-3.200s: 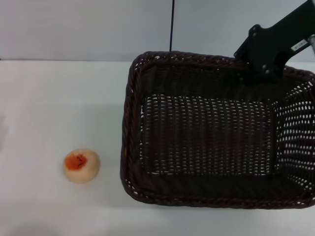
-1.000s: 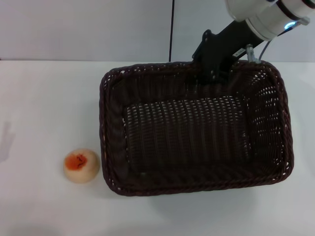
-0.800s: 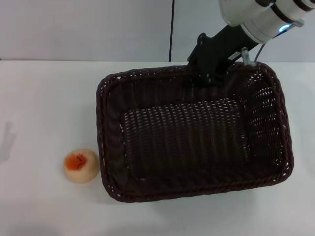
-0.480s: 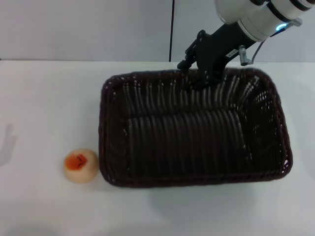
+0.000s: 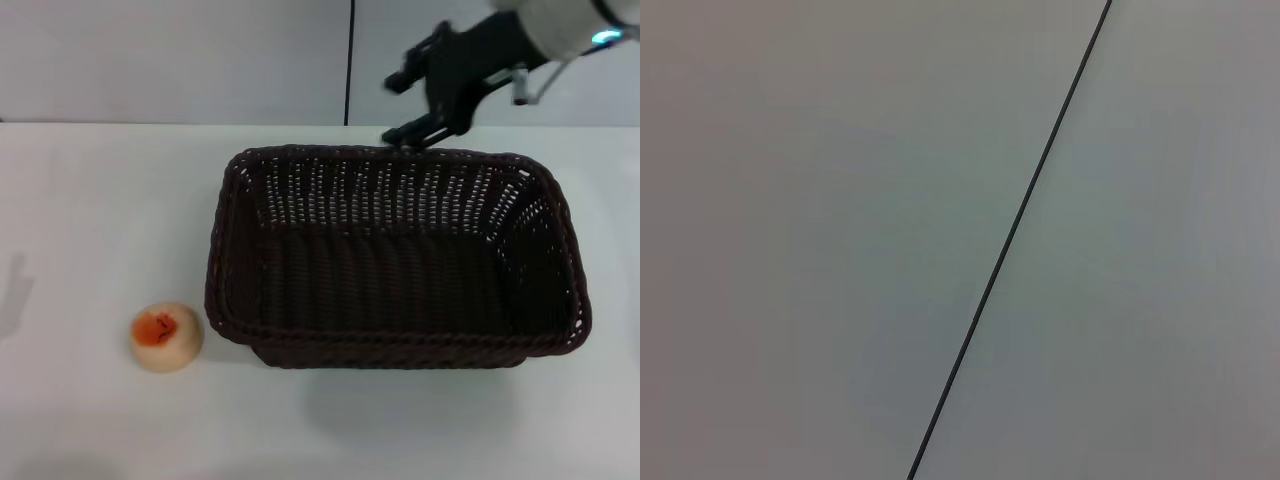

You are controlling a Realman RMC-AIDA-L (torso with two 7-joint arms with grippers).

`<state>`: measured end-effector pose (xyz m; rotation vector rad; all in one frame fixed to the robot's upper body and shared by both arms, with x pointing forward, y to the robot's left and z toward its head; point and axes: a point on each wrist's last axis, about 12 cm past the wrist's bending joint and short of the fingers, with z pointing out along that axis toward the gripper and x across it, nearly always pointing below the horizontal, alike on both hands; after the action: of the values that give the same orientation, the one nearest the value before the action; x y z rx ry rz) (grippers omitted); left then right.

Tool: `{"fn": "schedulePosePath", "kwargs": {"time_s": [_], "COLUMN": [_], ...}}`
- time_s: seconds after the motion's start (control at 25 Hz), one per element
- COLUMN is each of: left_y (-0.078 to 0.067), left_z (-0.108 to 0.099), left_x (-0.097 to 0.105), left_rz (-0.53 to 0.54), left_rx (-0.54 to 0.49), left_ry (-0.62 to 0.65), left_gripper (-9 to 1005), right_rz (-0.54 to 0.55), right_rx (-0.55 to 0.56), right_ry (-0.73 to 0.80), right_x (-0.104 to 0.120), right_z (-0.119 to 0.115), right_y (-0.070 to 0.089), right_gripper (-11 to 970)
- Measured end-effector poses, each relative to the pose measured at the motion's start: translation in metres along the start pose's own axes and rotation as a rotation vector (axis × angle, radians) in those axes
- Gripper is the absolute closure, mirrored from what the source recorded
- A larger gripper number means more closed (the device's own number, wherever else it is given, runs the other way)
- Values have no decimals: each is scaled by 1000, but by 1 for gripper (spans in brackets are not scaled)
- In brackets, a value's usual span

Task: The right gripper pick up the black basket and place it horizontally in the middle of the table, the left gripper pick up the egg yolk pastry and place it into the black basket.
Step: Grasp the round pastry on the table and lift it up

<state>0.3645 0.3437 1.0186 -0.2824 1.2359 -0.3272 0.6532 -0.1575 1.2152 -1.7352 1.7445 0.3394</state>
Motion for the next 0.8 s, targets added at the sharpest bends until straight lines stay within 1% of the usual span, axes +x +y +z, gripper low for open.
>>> {"fn": "schedulePosePath", "kwargs": {"time_s": [0.12, 0.2, 0.28, 0.32, 0.4, 0.52, 0.6, 0.68, 0.72, 0.8], "left_y": [2, 2, 3, 6, 11, 20, 24, 27, 28, 31], "left_z": [1, 4, 8, 10, 18, 32, 42, 50, 53, 58], "left_x": [-1, 0, 0, 0, -2, -7, -9, -11, -12, -13], "left_rz": [9, 20, 34, 42, 42, 45, 61, 79, 87, 103], "left_rx": [12, 40, 77, 97, 148, 238, 316, 390, 425, 486], "left_ry": [7, 28, 54, 71, 118, 207, 286, 368, 412, 503], "left_gripper": [167, 167, 167, 167, 167, 167, 167, 167, 167, 167], "right_rz": [74, 145, 232, 279, 361, 490, 560, 620, 661, 712], "right_rx": [105, 171, 236, 276, 353, 475, 562, 678, 753, 869], "right_ry": [-104, -216, -353, -425, -569, -745, -856, -954, -998, -1052], "right_x": [17, 33, 53, 68, 94, 138, 164, 189, 203, 222], "right_z": [-20, -35, -49, -55, -67, -79, -81, -84, -85, -86], "right_y": [5, 12, 22, 30, 47, 77, 98, 120, 133, 150], "right_gripper": [325, 326, 328, 328, 329, 330, 330, 330, 330, 330]}}
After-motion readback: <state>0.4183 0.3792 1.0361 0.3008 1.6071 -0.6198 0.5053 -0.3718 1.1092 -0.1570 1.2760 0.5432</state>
